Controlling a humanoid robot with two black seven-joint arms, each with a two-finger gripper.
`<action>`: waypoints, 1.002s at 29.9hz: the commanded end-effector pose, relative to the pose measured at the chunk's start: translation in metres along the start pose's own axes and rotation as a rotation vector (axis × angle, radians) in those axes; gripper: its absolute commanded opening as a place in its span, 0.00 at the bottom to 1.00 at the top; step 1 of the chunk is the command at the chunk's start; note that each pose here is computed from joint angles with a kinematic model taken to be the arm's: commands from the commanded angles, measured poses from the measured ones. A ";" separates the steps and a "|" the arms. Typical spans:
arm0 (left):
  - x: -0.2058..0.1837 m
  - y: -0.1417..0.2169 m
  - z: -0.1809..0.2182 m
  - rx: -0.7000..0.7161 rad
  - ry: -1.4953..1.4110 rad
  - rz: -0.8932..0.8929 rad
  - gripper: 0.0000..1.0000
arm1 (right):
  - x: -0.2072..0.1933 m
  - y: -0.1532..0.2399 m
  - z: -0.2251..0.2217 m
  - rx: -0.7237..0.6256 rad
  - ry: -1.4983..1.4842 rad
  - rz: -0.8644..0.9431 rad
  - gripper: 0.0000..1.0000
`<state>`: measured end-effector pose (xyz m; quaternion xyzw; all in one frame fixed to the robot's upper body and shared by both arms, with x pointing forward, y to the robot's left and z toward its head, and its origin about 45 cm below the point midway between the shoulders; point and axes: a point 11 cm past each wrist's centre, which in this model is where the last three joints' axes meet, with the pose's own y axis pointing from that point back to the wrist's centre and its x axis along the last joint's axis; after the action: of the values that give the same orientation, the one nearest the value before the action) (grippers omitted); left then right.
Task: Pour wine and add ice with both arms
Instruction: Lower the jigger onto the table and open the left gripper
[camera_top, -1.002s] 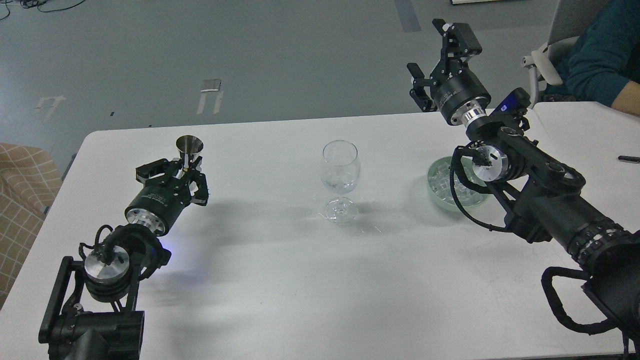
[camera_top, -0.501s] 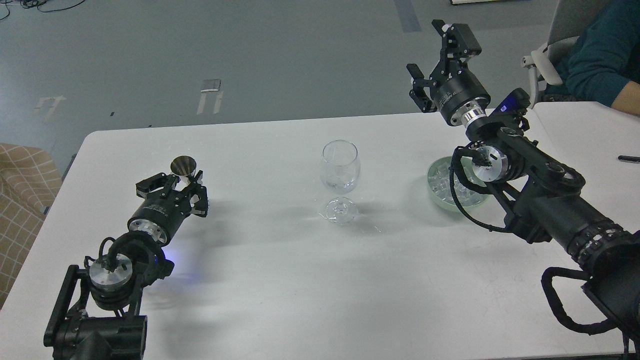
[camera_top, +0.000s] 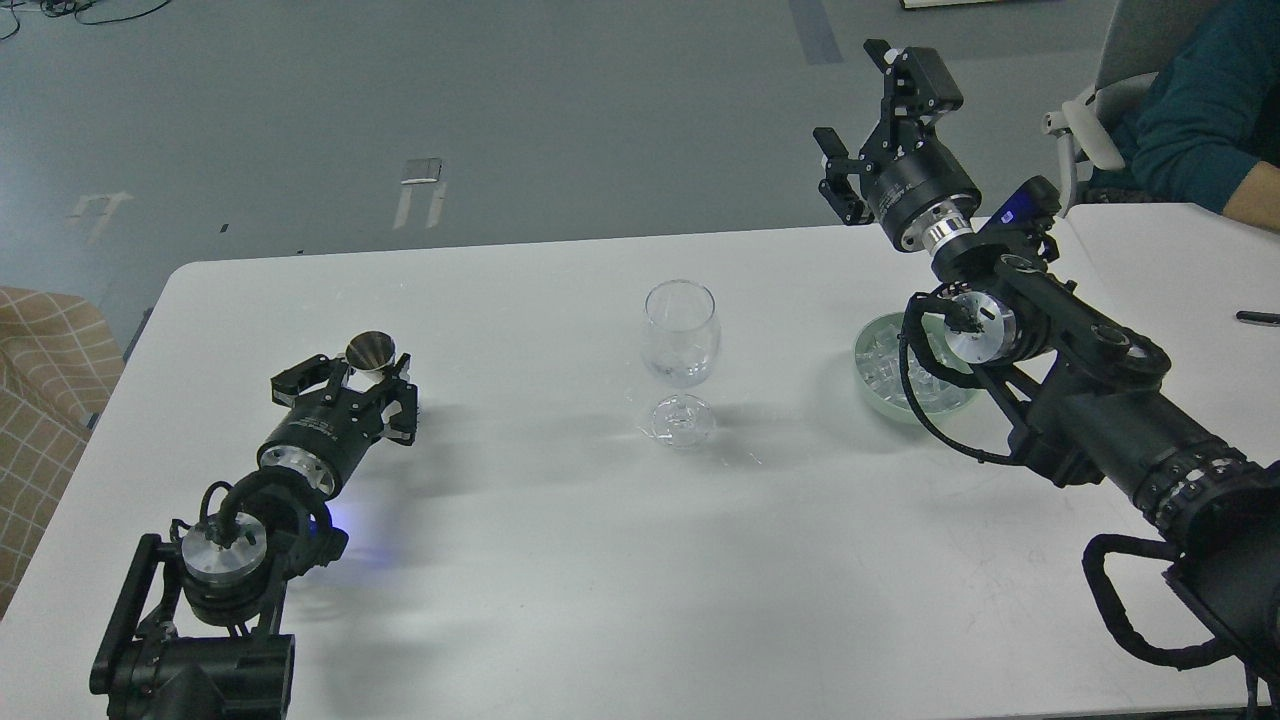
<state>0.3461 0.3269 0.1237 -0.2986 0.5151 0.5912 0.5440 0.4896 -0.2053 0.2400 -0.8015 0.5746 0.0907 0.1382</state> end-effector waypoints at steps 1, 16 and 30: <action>0.001 0.000 0.001 0.000 -0.003 0.005 0.49 | 0.000 0.000 0.001 -0.001 0.001 0.000 1.00; 0.013 0.005 -0.002 0.019 -0.004 0.033 0.99 | 0.002 0.003 0.005 -0.009 -0.004 0.005 1.00; 0.042 0.043 0.009 0.082 -0.081 -0.007 0.99 | -0.003 0.003 0.000 0.001 -0.005 -0.018 1.00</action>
<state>0.3035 0.3435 0.1015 -0.2565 0.5204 0.5712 0.5807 0.4870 -0.2043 0.2393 -0.8040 0.5706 0.0922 0.1396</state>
